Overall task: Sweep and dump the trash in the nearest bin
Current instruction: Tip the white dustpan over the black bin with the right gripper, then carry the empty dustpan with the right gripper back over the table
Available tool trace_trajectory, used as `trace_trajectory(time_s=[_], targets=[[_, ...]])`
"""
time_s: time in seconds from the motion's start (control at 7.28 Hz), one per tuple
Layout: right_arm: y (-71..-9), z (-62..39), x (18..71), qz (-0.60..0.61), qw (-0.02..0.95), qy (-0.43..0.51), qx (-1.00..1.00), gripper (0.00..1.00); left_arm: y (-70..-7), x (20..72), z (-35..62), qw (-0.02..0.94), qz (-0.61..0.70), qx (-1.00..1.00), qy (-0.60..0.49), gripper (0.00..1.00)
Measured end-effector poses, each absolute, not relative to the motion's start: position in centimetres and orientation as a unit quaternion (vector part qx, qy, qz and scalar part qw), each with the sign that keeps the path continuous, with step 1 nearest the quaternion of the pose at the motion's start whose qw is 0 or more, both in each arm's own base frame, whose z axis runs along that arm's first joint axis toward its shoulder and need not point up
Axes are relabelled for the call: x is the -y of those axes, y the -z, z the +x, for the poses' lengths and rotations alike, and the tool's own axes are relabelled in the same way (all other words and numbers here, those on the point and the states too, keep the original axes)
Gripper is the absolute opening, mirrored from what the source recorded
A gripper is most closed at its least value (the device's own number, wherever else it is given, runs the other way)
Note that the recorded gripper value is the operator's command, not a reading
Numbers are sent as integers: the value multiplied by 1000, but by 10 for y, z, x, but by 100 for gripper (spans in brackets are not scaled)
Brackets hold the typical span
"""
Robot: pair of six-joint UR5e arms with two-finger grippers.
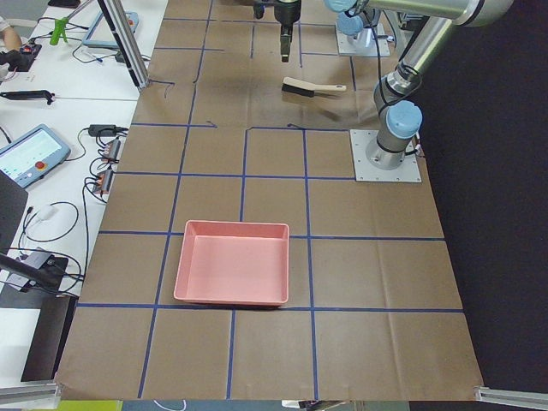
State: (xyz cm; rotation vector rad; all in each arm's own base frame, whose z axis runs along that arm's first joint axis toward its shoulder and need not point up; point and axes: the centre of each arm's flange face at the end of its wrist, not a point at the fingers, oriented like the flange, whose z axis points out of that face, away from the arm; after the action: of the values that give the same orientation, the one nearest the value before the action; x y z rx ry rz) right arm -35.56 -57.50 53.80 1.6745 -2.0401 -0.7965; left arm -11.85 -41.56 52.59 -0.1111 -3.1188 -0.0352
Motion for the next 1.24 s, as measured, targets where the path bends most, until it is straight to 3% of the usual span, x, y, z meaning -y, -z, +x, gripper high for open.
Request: trace_trajectory(time_s=[0.55,1.24], targets=[[-525,-297,588,626,106,111,764,2,-527,416,-115,-5,-35,999,12,100],[-488,-145,632,448,-2,21,894,1,-523,415,-115,-5,-28,999,16,100]])
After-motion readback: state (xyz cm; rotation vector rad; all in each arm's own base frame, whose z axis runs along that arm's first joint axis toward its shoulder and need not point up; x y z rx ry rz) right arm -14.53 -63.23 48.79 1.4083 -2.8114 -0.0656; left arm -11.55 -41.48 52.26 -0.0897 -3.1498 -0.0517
